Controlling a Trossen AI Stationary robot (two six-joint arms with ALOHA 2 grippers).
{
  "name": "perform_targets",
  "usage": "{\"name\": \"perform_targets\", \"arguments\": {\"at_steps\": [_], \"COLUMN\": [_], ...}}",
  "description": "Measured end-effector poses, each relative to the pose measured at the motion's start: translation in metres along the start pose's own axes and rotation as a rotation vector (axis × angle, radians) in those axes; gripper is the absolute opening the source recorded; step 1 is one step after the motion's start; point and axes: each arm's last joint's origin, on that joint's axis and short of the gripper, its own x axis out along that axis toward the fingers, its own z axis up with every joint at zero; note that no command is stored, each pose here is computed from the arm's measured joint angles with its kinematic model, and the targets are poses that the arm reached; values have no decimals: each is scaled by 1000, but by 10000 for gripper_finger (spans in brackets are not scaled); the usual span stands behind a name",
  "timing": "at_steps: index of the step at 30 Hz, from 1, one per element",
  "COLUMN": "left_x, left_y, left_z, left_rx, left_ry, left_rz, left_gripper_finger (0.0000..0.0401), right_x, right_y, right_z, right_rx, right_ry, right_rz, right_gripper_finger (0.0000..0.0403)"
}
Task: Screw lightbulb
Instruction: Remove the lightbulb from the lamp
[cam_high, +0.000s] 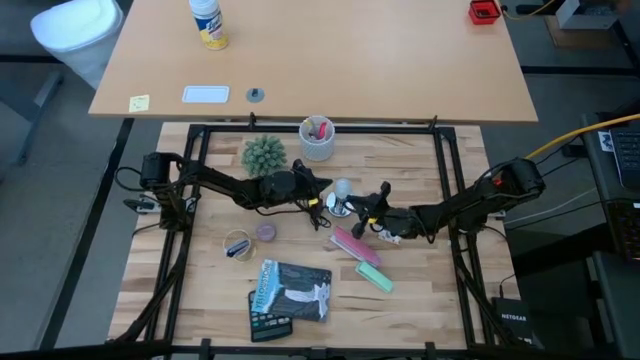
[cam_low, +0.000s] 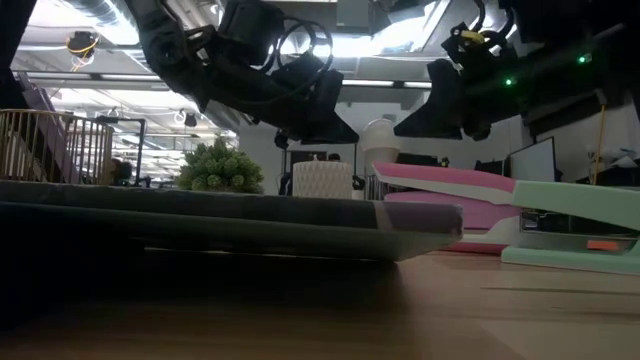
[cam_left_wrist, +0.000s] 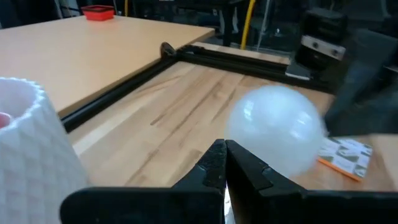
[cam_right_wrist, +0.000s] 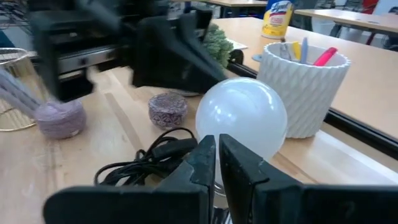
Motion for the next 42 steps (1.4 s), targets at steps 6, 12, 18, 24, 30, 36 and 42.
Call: {"name": "perform_targets", "arguments": {"at_steps": [6, 12, 18, 24, 30, 36, 42], "left_x": [-3, -7, -11, -13, -15, -16, -16], "left_y": [-10, -19, -30, -37, -40, -41, -39], "left_z": [-1, -3, -4, -4, 1, 8, 14], "left_rx": [8, 14, 21, 24, 34, 29, 8], "left_ry": [2, 3, 4, 1, -54, -126, -179], "left_rz": [-26, -54, -90, -110, -122, -129, -121], "left_gripper_finger": [0, 0, 0, 0, 0, 0, 0], "right_x": [0, 0, 2, 11, 8, -7, -27], "right_y": [-1, -3, -6, -18, -17, -10, -3], "right_z": [-1, -3, -3, -1, 3, 18, 34], "right_rx": [9, 20, 17, 25, -14, -20, -47], "right_ry": [3, 6, 5, 7, -3, -52, -108], "right_rz": [-21, -83, -128, -185, -177, -118, -46], "right_gripper_finger": [28, 28, 28, 28, 28, 28, 28]}}
